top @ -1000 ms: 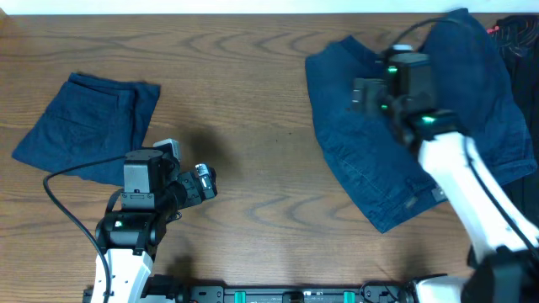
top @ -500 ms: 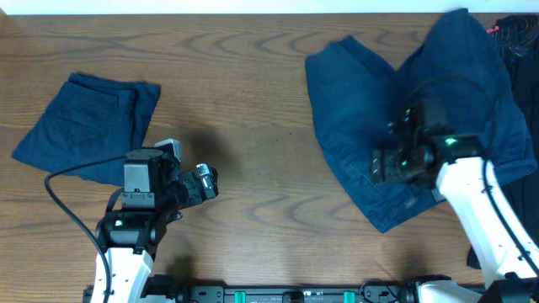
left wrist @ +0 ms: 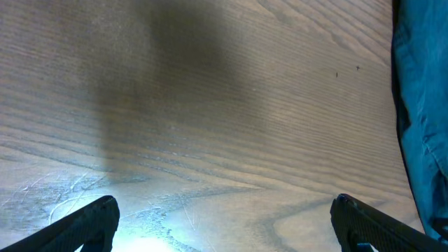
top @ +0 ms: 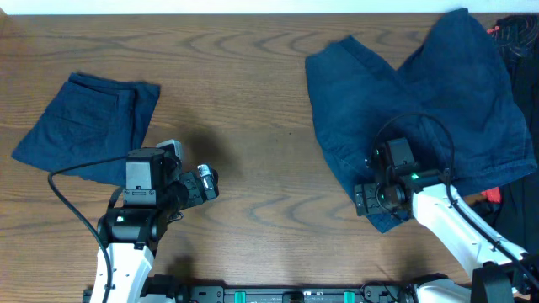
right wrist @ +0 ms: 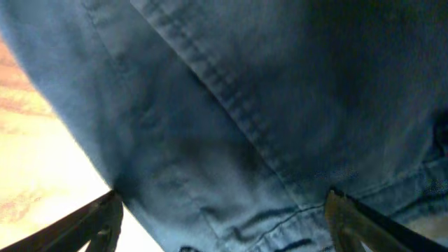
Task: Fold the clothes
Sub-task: 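Pull the grasped jeans leftward onto the open table with the right gripper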
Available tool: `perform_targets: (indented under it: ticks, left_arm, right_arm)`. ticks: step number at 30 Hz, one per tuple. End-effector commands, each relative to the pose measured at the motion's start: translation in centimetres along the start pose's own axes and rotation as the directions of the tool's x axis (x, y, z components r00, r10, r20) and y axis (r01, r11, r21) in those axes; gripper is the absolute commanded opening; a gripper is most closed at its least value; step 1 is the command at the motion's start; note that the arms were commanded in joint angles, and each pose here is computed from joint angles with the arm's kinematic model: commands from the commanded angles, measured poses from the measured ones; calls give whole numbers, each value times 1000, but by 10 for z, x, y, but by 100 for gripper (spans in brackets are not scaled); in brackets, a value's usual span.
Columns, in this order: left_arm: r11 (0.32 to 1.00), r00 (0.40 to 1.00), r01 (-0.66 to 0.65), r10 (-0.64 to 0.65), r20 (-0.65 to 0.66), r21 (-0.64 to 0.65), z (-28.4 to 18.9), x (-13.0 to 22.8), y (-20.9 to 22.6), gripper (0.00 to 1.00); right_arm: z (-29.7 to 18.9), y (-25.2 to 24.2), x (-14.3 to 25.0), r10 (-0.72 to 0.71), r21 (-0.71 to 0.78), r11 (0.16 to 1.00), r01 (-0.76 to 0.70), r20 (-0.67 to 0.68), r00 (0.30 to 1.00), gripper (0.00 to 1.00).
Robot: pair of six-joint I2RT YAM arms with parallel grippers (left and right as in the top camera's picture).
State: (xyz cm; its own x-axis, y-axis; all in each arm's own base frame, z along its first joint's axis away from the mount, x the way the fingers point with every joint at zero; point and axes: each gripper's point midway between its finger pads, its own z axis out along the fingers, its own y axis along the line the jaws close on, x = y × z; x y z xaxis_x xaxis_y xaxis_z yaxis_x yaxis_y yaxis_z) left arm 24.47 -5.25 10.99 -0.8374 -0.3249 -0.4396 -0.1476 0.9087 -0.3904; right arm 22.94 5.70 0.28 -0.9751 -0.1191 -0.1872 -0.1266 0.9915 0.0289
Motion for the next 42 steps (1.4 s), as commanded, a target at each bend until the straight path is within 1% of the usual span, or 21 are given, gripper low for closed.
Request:
perform_targets:
  ticks: [1,3,5,7,8,9,10,14,21,26,28,30,33,36,39,42]
  left_arm:
    - [1000,1000,7,-7,4,14,-2,-4,-4,98]
    - [1000,1000,7,-7,1,13,-2,-3,-3,98]
    - [1000,1000,9,-9,-5,10,-2,-2,-3,98]
    - [1000,1000,11,-11,-12,7,-2,0,-2,98]
    - [1000,1000,12,-12,-15,5,-2,1,-2,98]
    - [1000,1000,12,-12,-17,5,-2,1,-2,98]
    - [1000,1000,12,-12,-17,5,-2,1,-2,98]
    - [1000,1000,12,-12,-17,5,-2,1,-2,98]
    - [1000,1000,12,-12,-16,5,-2,1,-2,98]
    - [1000,1000,12,-12,-17,5,-2,1,-2,98]
    - [1000,1000,12,-12,-16,5,-2,1,-2,98]
    - [1000,1000,12,-12,-17,5,-2,1,-2,98]
    - [1000,1000,11,-11,-16,5,-2,1,-2,98]
    - [1000,1000,12,-11,-16,5,-2,1,-2,98]
    - [1000,1000,12,-11,-16,5,-2,1,-2,98]
    - [1000,1000,12,-12,-17,5,-2,1,-2,98]
  right_arm:
    - [5,3,3,-19,-6,1000,19,4,1000,82]
    - [6,6,5,-19,-22,1000,19,1,1000,72]
    - [6,7,6,-18,-28,999,18,-3,1000,55]
    - [6,7,6,-9,-32,999,8,-5,1000,26]
    - [6,8,7,1,-35,999,-2,-6,1000,14]
    - [6,9,6,8,-43,999,-9,-6,1000,5]
    - [6,12,6,8,-57,998,-8,-6,1000,1]
    - [5,23,5,1,-118,993,-1,-1,1000,1]
    - [4,43,7,-81,-133,988,81,7,997,1]
    - [5,60,5,-103,-151,983,106,29,994,1]
    - [8,53,7,-106,-91,990,108,20,994,1]
    - [7,37,7,-15,-1,1000,15,18,1000,1]
    - [-4,30,-10,-9,46,999,5,86,996,1]
    - [-30,35,-38,-60,39,998,53,184,981,1]
    - [-52,36,-56,-67,46,997,57,259,964,1]
    - [-55,30,-56,-54,54,998,41,259,965,1]
